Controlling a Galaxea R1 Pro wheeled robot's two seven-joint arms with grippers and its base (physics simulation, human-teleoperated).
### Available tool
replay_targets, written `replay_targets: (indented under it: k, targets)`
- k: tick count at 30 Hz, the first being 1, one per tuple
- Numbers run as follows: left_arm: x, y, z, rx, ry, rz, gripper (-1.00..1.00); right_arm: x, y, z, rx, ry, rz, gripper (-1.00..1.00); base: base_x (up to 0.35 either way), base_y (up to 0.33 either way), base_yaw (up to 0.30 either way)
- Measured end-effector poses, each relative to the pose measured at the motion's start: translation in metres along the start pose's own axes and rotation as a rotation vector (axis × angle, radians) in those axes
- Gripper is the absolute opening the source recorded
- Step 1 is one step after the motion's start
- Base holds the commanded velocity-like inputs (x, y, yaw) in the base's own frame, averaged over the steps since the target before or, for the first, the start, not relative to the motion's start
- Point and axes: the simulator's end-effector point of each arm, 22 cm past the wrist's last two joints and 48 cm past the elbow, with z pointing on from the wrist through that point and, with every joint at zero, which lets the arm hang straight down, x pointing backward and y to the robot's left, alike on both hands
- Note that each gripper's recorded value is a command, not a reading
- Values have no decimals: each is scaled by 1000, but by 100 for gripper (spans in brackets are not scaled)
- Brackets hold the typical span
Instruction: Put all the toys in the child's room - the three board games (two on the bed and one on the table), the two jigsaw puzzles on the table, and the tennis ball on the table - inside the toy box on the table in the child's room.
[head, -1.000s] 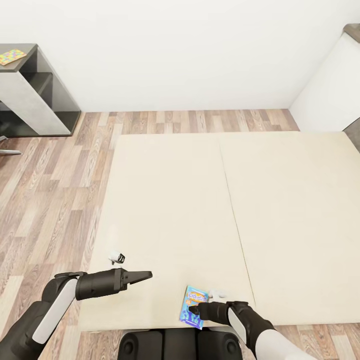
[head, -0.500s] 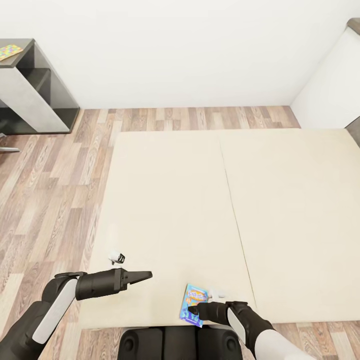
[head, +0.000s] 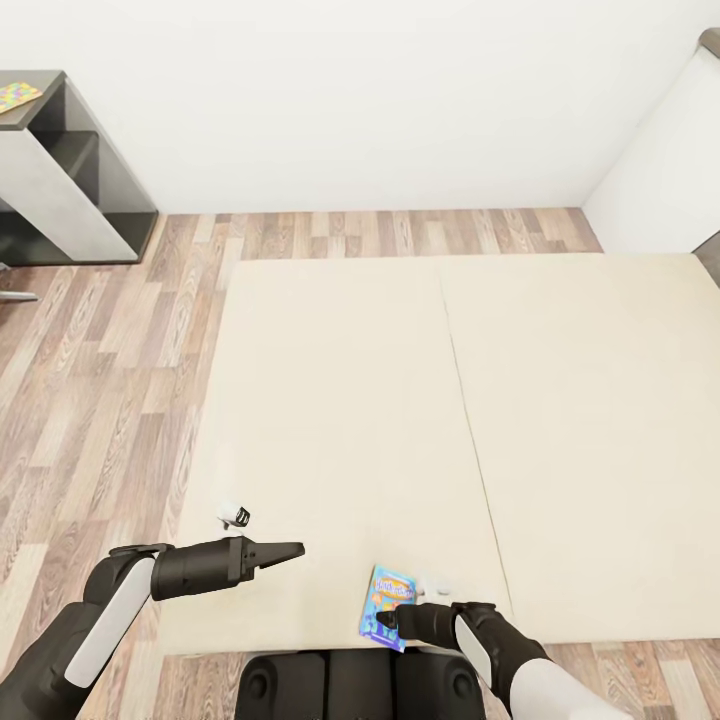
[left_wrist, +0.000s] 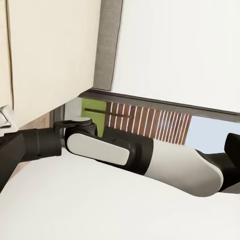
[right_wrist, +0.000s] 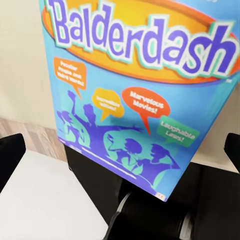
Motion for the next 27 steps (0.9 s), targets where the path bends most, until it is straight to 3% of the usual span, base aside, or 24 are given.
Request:
replay_targets:
  k: [27]
  targets:
    - [2,6,0,-2,1,-13,100,-6,-1,3,0,-13,-7,100,0,0,0]
